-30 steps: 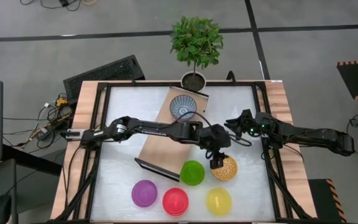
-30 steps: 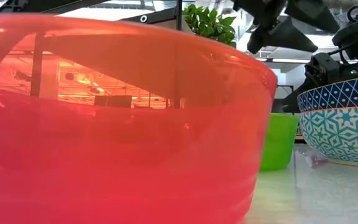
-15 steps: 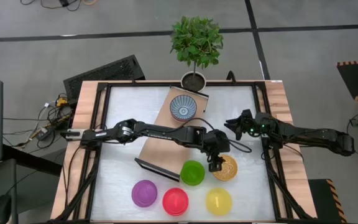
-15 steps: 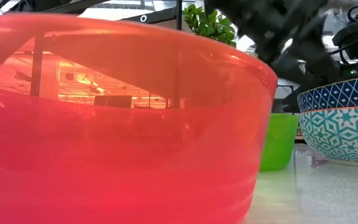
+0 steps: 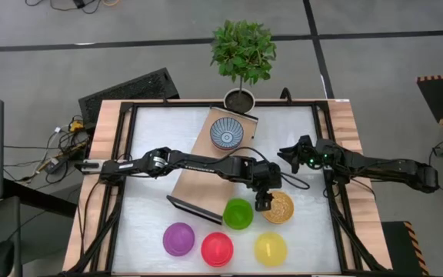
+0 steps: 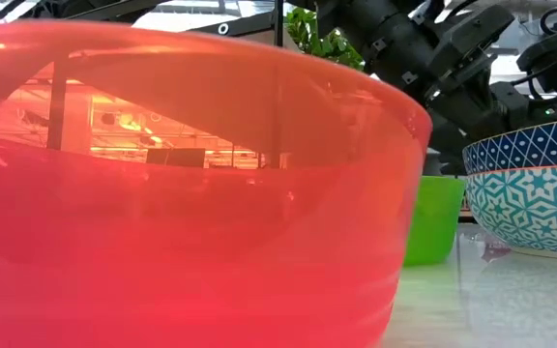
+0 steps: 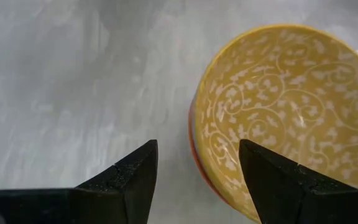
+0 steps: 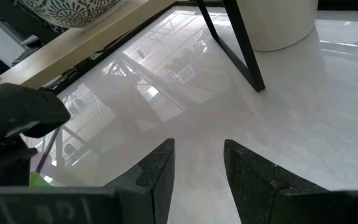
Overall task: Place and stack bowls onto a shelf
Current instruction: Stack the yellow patterned bowl on top of the blue patterned bowl on the shelf
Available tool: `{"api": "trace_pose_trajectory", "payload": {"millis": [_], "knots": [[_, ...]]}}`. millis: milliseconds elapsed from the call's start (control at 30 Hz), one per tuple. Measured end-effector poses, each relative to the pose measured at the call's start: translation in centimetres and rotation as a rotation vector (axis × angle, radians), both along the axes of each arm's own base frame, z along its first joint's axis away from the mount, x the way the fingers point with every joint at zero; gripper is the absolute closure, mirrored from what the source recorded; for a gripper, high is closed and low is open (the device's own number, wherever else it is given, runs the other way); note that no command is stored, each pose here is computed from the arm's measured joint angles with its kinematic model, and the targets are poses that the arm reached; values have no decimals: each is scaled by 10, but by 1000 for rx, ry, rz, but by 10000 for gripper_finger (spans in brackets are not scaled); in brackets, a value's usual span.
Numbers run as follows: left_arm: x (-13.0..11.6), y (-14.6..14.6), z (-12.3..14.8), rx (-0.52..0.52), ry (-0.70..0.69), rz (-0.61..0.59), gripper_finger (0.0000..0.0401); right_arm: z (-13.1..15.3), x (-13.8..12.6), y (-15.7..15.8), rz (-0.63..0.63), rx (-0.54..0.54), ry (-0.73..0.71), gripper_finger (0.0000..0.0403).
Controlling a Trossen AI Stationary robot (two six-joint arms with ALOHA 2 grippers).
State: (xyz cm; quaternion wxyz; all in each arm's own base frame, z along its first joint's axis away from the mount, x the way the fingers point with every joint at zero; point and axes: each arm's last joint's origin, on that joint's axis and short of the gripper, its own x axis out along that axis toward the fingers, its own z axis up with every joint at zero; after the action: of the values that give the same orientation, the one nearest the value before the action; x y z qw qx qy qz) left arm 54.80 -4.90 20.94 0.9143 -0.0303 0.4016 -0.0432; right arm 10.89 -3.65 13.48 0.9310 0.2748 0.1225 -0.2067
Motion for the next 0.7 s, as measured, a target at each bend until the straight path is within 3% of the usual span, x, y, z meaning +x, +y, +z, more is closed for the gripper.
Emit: {"api": "trace_pose_trajectory", "payload": {"millis": [367, 533, 700], "knots": [[1, -1, -7, -65, 27, -21, 231, 0, 0, 0, 2, -7, 2, 239], [0, 0, -7, -40, 26, -25, 240, 0, 0, 0, 2, -7, 2, 239], [0, -1, -7, -63, 40, -32, 279, 0, 0, 0, 2, -7, 2, 239]]}}
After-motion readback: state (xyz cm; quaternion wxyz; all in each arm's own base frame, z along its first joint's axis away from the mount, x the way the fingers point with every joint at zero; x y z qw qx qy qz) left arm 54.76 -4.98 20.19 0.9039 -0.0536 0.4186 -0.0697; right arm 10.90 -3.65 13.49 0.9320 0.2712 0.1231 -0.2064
